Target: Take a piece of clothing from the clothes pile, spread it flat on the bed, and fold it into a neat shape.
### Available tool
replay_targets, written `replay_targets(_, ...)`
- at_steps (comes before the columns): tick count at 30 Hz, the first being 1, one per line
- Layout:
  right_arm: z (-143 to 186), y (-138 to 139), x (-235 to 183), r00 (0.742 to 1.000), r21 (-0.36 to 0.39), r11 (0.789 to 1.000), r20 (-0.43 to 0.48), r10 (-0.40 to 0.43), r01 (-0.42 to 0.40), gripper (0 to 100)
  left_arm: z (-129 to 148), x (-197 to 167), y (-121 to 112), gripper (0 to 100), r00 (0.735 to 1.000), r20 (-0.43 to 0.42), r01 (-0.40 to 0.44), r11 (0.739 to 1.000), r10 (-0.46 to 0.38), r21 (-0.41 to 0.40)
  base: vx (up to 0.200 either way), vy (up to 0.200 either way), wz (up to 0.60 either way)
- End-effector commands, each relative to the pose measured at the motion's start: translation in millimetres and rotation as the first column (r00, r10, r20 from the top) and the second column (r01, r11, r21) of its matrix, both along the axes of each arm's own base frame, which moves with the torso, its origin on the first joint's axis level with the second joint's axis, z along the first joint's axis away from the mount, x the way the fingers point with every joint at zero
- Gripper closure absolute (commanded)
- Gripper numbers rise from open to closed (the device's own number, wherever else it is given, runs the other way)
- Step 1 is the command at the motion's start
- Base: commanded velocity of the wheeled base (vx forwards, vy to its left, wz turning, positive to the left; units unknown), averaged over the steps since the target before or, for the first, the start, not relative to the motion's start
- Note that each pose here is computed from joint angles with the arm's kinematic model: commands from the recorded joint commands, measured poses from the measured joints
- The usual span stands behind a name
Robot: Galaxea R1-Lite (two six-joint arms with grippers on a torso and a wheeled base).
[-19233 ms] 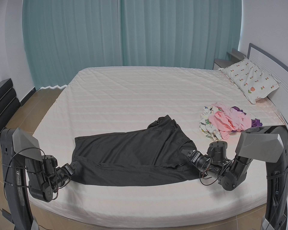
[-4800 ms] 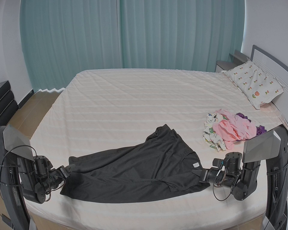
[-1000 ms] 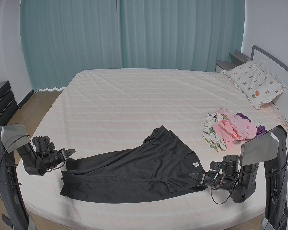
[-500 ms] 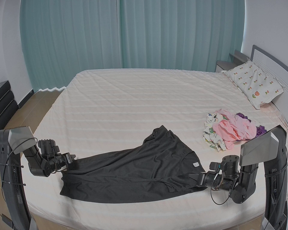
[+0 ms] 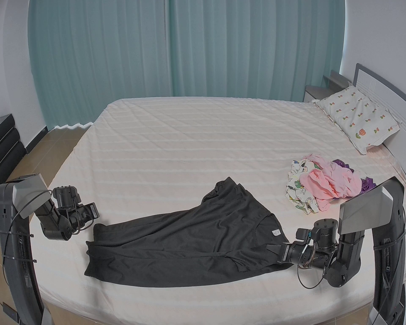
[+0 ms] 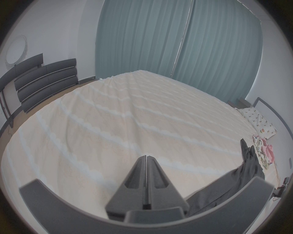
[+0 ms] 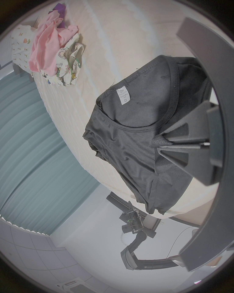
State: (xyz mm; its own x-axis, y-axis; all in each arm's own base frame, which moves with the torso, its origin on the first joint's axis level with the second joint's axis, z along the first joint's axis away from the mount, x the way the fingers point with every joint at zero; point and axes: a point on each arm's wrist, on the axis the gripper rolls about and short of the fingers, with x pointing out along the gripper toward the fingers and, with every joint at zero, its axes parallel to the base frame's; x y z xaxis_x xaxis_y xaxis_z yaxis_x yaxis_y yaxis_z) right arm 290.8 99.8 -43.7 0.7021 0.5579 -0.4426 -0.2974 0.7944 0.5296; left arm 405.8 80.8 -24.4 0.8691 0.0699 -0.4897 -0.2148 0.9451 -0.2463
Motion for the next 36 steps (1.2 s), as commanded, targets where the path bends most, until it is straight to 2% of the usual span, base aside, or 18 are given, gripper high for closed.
replay_targets(1, 0, 0, -1, 1.0, 0.002, 1.0, 0.005, 0.001, -0.001, 100, -3, -4, -1, 100, 0.998, -0.057, 0.0, 1.0, -0.001, -0.018, 0.0, 0.0, 0.0)
replay_targets(4, 0, 0, -1, 1.0, 0.001, 1.0, 0.003, 0.001, -0.001, 100, 4, -6, -1, 100, 0.998, -0.063, 0.01, 0.999, -0.013, -0.047, 0.0, 0.0, 0.0)
replay_targets(5, 0, 1, -1, 1.0, 0.001, 1.0, 0.003, 0.003, -0.003, 100, 5, -6, -2, 0, 0.998, -0.058, 0.019, 0.998, -0.023, -0.067, 0.0, 0.0, 0.0)
replay_targets(8, -3, 2, -2, 1.0, -0.004, 1.0, -0.003, 0.005, -0.005, 100, 6, -11, -5, 0, 0.995, -0.064, 0.069, 0.986, -0.08, -0.153, 0.0, 0.0, 0.0)
replay_targets(16, -4, 2, -2, 1.0, -0.006, 1.0, -0.008, 0.005, -0.005, 100, -6, -16, -5, 0, 0.984, -0.135, 0.093, 0.977, -0.12, -0.19, 0.0, 0.0, 0.0)
replay_targets(25, -5, 2, -2, 1.0, -0.006, 1.0, -0.011, 0.007, -0.007, 100, -10, -15, -6, 0, 0.981, -0.132, 0.113, 0.972, -0.142, -0.206, 0.0, 0.0, 0.0)
replay_targets(26, -5, 2, -2, 1.0, -0.006, 1.0, -0.011, 0.007, -0.007, 100, -10, -15, -6, 100, 0.981, -0.132, 0.113, 0.972, -0.142, -0.206, 0.0, 0.0, 0.0)
replay_targets(29, -7, 2, -2, 1.0, -0.008, 1.0, -0.017, 0.007, -0.007, 100, -11, -18, -6, 100, 0.978, -0.148, 0.112, 0.973, -0.143, -0.204, 0.0, 0.0, 0.0)
replay_targets(33, -7, 2, -2, 1.0, -0.009, 1.0, -0.016, 0.005, -0.006, 100, -17, -28, 2, 100, 0.965, -0.208, 0.132, 0.981, -0.161, -0.145, 0.0, 0.0, 0.0)
replay_targets(36, -7, 2, -2, 1.0, -0.009, 1.0, -0.016, 0.005, -0.006, 100, -16, -30, 6, 100, 0.963, -0.213, 0.138, 0.982, -0.163, -0.126, 0.0, 0.0, 0.0)
